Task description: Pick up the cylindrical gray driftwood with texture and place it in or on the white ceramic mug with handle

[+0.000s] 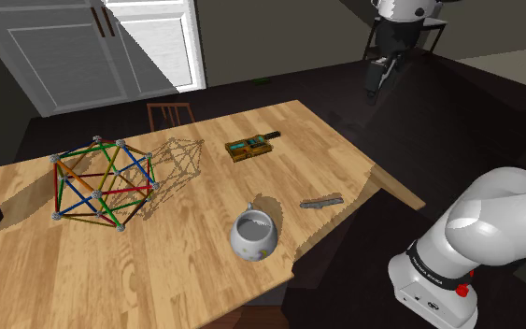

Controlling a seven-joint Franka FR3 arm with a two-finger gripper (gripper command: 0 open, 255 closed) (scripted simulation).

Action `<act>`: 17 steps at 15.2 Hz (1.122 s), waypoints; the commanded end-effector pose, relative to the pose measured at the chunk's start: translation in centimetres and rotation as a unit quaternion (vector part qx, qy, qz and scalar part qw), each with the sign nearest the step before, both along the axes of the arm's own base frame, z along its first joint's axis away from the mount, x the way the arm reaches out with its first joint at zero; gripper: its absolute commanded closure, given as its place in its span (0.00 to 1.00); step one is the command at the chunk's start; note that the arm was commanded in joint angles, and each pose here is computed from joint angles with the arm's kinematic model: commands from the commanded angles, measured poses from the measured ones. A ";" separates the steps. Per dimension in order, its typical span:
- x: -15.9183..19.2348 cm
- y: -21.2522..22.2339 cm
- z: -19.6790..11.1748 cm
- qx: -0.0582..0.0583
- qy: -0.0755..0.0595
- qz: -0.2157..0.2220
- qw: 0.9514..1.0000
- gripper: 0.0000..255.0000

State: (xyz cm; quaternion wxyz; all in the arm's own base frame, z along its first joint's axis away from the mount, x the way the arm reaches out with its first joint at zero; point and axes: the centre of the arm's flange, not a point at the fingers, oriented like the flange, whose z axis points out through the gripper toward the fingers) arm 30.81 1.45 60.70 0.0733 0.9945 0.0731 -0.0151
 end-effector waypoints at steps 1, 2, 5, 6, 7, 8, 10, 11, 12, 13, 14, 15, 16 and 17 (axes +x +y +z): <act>0.0 0.0 0.0 0.000 0.000 0.000 1.000 0.00; 0.2 -0.4 -1.3 0.005 0.002 0.013 1.000 0.00; 0.8 -1.7 -5.0 0.019 0.007 0.051 0.999 0.00; 1.0 -2.0 -6.3 0.024 0.008 0.063 0.998 0.00; 1.2 -2.4 -7.6 0.029 0.010 0.076 0.997 0.00; 1.4 -2.7 -8.9 0.034 0.012 0.088 0.995 0.00; 1.8 -3.4 -11.4 0.044 0.015 0.114 0.992 0.00; 2.1 -3.7 -12.7 0.048 0.017 0.126 0.991 0.00; 2.3 -3.9 -14.0 0.053 0.018 0.139 0.989 0.00; 2.5 -4.2 -15.3 0.058 0.020 0.151 0.987 0.00; 2.8 -4.4 -16.6 0.063 0.022 0.164 0.984 0.00; 3.0 -4.6 -17.9 0.068 0.023 0.176 0.982 0.00; 3.2 -4.8 -19.2 0.072 0.025 0.189 0.979 0.00; 3.5 -5.0 -20.5 0.077 0.026 0.201 0.976 0.00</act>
